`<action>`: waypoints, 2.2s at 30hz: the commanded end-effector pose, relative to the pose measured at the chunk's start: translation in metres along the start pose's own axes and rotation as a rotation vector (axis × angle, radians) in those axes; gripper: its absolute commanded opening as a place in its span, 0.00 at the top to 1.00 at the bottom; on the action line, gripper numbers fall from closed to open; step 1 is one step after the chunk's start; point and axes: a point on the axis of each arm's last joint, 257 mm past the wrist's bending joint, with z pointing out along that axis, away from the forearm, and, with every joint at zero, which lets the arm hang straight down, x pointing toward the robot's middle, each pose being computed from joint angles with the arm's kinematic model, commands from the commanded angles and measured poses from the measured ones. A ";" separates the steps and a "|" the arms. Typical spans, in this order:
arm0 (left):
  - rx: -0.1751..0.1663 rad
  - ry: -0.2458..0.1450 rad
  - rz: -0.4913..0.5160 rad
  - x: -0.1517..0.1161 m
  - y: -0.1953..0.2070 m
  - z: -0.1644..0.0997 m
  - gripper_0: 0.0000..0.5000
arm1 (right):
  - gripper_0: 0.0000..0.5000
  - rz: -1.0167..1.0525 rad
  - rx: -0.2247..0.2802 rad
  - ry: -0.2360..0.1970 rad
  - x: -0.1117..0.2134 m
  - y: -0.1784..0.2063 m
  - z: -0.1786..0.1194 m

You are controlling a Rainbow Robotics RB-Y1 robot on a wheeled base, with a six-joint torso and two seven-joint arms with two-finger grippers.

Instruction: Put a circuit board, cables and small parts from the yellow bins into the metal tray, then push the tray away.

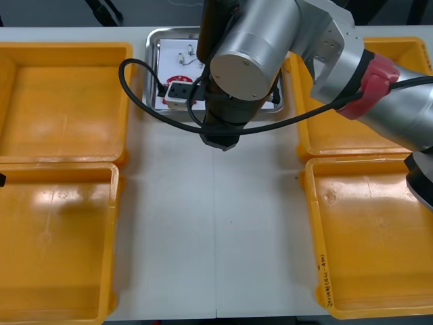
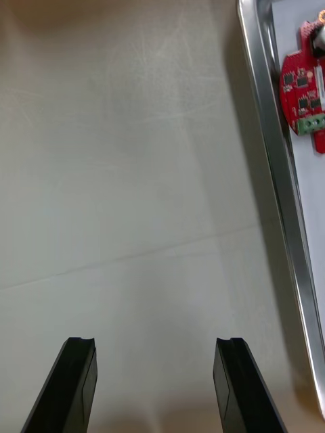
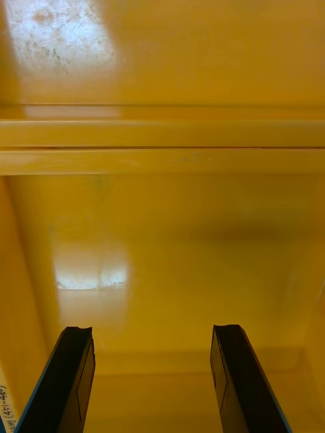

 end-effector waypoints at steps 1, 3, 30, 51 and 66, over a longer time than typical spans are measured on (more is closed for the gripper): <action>-0.049 -0.025 0.068 -0.004 0.014 -0.015 0.00 | 0.00 0.157 0.018 -0.022 0.016 -0.003 -0.029; -0.049 -0.025 0.068 -0.004 0.014 -0.015 0.00 | 0.00 0.209 0.021 -0.016 0.027 0.000 -0.034; -0.049 -0.025 0.068 -0.004 0.014 -0.015 0.00 | 0.00 0.848 0.015 0.051 0.192 -0.009 -0.064; -0.049 -0.025 0.068 -0.004 0.014 -0.015 0.00 | 0.00 1.151 0.141 0.033 0.262 -0.002 -0.074; -0.049 -0.025 0.068 -0.004 0.014 -0.015 0.00 | 0.00 1.295 0.153 0.031 0.295 0.007 -0.065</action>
